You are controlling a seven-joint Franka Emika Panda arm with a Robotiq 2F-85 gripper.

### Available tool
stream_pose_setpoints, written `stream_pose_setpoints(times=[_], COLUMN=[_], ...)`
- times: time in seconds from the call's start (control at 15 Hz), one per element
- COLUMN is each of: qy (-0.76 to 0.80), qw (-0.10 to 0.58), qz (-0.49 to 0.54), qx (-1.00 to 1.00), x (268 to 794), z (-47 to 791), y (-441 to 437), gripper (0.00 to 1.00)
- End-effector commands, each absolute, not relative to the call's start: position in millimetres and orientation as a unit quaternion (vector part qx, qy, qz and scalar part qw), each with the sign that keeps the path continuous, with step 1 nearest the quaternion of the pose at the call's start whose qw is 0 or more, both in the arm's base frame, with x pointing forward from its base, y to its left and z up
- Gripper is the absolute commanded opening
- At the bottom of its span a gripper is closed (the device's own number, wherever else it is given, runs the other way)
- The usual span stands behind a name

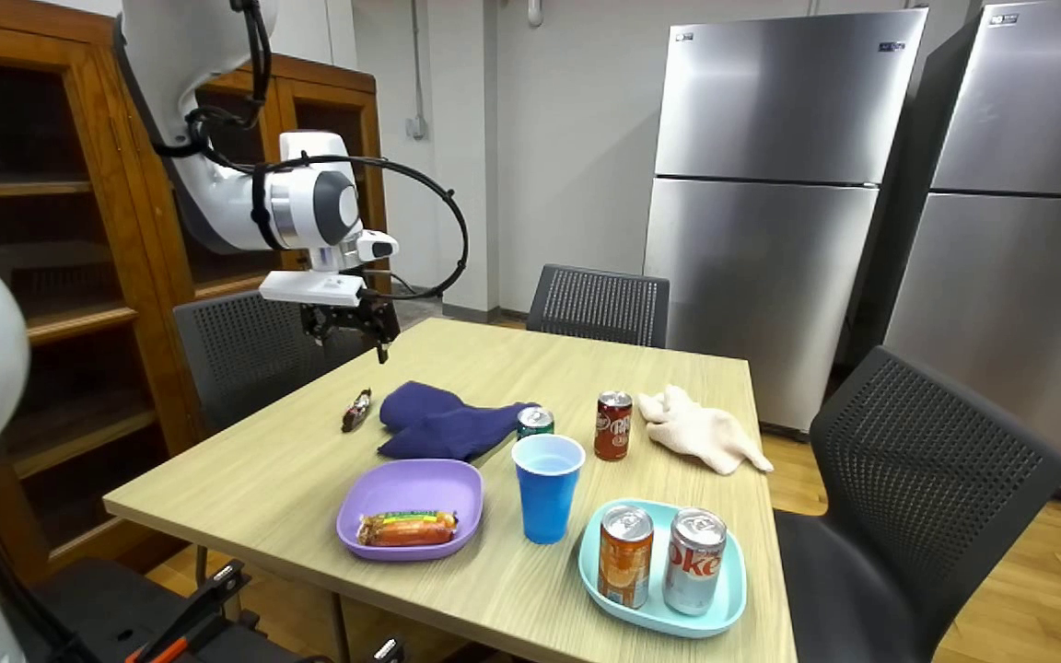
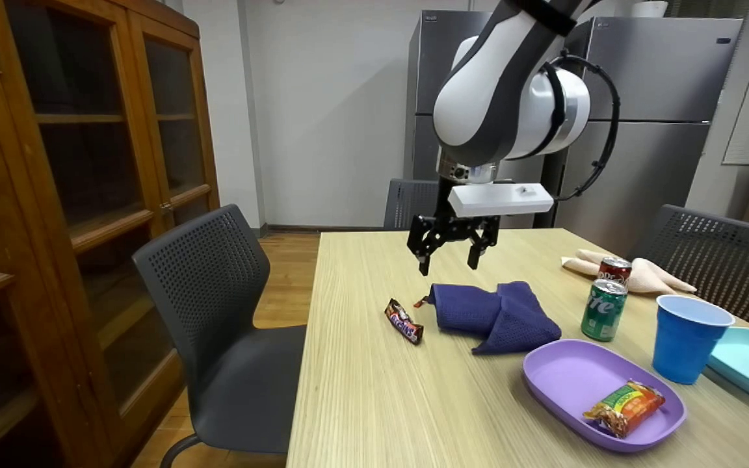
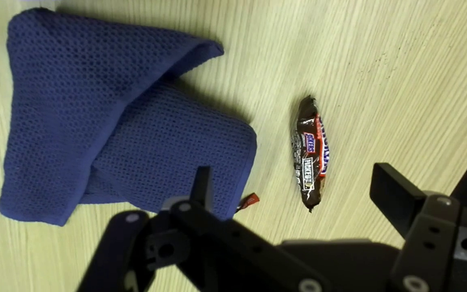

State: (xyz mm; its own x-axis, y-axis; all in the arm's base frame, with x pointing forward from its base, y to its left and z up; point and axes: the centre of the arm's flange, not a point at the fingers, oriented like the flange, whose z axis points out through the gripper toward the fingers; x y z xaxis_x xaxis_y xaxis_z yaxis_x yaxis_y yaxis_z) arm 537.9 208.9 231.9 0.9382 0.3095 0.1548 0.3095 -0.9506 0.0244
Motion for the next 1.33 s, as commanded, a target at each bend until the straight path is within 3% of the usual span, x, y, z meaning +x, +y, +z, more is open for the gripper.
stream_pose_setpoints(times=[0.0, 1.27], qy=[-0.19, -0.239], qw=[0.002, 0.0], qz=[-0.083, -0.047], qx=[-0.978, -0.97], x=[559, 596], z=[224, 159], y=[230, 273], gripper=[1.0, 1.0])
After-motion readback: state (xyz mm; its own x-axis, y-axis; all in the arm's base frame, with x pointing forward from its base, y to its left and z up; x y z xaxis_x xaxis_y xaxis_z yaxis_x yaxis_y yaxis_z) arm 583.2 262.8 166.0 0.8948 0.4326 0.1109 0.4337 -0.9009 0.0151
